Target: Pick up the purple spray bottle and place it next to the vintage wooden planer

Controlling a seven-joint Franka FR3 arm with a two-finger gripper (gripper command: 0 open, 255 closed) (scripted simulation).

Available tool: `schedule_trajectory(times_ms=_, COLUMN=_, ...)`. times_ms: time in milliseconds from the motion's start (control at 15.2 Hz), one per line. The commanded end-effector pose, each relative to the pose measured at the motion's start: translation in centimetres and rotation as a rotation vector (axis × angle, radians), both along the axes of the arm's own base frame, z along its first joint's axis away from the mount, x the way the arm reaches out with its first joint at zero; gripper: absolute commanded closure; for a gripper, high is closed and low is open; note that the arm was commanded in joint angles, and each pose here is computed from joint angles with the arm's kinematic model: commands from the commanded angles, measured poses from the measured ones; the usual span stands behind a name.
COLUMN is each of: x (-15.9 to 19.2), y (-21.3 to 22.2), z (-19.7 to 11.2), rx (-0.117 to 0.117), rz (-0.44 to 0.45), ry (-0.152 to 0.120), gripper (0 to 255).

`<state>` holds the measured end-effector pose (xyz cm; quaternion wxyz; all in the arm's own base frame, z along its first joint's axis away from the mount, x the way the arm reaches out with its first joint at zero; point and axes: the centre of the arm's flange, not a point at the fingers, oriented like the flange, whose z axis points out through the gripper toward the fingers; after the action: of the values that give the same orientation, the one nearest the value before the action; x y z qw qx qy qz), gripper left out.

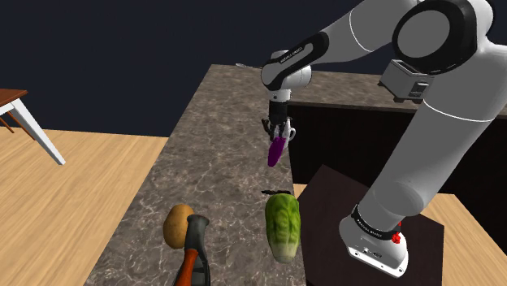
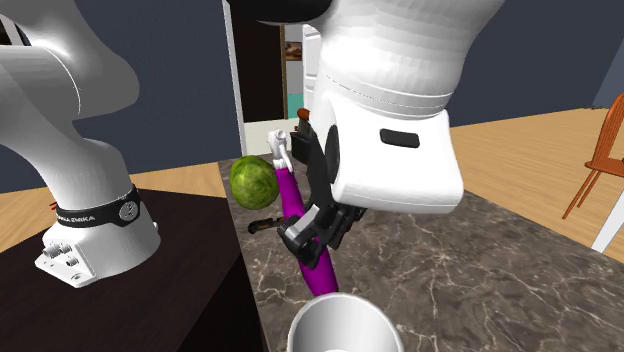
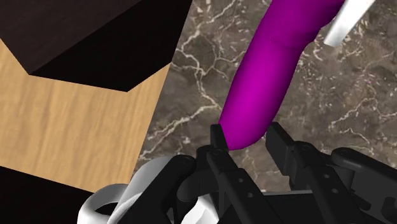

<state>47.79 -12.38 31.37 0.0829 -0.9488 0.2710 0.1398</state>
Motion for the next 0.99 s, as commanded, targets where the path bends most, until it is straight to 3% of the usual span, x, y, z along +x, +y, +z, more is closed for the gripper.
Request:
schedule_trajectory(times_ms=0, x=-0.1, y=0.1, z=1.1, rx=0.0, rz=0.0, ry=0.0, gripper=255)
schedule_trajectory(times_ms=924, x=-0.1, y=0.1, z=8.4, rx=0.0, rz=0.0, ry=0.0, gripper=255)
